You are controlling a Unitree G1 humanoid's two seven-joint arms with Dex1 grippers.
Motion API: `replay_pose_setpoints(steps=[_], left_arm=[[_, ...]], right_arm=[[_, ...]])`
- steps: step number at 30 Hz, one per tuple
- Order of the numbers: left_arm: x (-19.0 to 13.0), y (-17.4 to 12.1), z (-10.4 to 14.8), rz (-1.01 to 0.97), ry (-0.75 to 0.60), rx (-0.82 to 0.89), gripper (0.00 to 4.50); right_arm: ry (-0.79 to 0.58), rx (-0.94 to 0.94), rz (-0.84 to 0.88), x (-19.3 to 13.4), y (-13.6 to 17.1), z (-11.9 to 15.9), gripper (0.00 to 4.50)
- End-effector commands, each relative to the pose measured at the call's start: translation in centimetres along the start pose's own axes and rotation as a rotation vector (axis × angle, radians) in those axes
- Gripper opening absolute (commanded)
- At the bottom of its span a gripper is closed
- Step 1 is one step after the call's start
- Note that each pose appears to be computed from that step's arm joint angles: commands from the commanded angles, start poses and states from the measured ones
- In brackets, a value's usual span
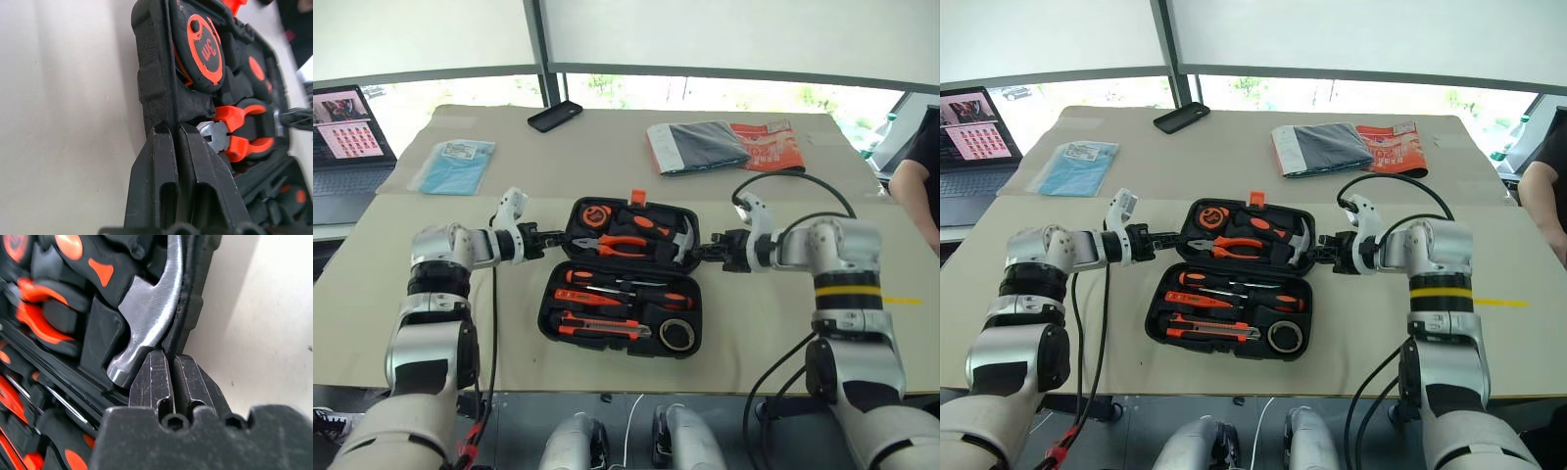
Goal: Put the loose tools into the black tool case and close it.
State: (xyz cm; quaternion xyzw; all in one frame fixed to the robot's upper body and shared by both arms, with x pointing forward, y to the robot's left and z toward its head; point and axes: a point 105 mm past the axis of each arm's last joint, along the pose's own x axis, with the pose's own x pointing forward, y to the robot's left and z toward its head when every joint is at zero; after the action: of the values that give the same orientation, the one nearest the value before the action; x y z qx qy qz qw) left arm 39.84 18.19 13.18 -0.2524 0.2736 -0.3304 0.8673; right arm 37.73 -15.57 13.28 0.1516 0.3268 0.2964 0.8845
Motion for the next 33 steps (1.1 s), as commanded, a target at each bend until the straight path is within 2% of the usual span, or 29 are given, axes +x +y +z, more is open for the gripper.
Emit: replay_pose_setpoints(steps=[1, 2, 4, 8, 11, 15, 17, 18, 19, 20, 21, 22, 26, 27, 30, 33], left_arm=[[-2.2, -2.3, 3.5, -0.122, -0.222, 0.212, 0.04], [-3.0, -2.4, 3.6, -0.131, -0.281, 0.309, 0.04], [-4.2, -2.9, 3.2, -0.150, -0.368, 0.493, 0.04], [-5.6, -2.7, 0.5, -0.133, -0.383, 0.688, 0.04], [-6.5, -2.2, -0.8, -0.083, -0.409, 0.840, 0.04], [-7.5, -1.6, -5.2, -0.110, -0.278, 1.161, 0.04], [-8.1, -0.9, -7.0, -0.124, -0.223, 1.209, 0.04], [-8.4, -0.2, -7.8, -0.103, -0.200, 1.245, 0.04], [-8.7, 0.3, -8.4, -0.102, -0.175, 1.243, 0.73], [-9.1, 0.9, -8.7, -0.069, -0.176, 1.244, 0.85], [-9.3, 1.2, -8.8, -0.046, -0.180, 1.244, 1.17], [-9.5, 1.4, -8.9, -0.041, -0.183, 1.235, 1.55], [-11.3, 2.8, -8.1, 0.052, -0.181, 1.159, 2.96], [-11.9, 3.1, -7.8, 0.079, -0.177, 1.145, 3.04], [-12.5, 3.6, -7.2, 0.119, -0.172, 1.109, 3.04], [-11.3, 2.8, -5.4, 0.105, -0.203, 1.038, 3.04]], right_arm=[[-0.241, -0.373, 0.069, -2.1, 2.7, 3.4, 0.00], [-0.327, -0.529, 0.070, -2.6, 3.2, 3.8, 0.00], [-0.408, -0.787, 0.052, -3.2, 3.8, 3.3, 0.00], [-0.400, -1.048, 0.015, -3.4, 3.3, 0.9, 0.00], [-0.451, -1.206, -0.031, -3.9, 3.1, 0.2, 0.00], [-0.479, -1.575, -0.080, -4.4, 2.7, -1.9, 0.00], [-0.495, -1.689, -0.073, -4.5, 2.4, -3.2, 0.00], [-0.476, -1.710, -0.037, -4.4, 2.1, -4.3, 0.00], [-0.459, -1.702, -0.008, -4.4, 1.8, -5.2, 0.38], [-0.440, -1.720, 0.013, -4.4, 1.4, -6.2, 0.76], [-0.429, -1.734, 0.028, -4.5, 1.1, -6.9, 0.95], [-0.398, -1.737, 0.029, -4.5, 0.6, -7.5, 1.33], [-0.393, -1.729, -0.054, -6.5, -0.9, -6.9, 2.65], [-0.393, -1.672, -0.098, -7.3, -1.6, -6.5, 2.98], [-0.361, -1.494, -0.135, -8.7, -2.9, -6.6, 2.98], [-0.314, -1.133, 0.027, -10.2, -1.5, -8.4, 2.22]])
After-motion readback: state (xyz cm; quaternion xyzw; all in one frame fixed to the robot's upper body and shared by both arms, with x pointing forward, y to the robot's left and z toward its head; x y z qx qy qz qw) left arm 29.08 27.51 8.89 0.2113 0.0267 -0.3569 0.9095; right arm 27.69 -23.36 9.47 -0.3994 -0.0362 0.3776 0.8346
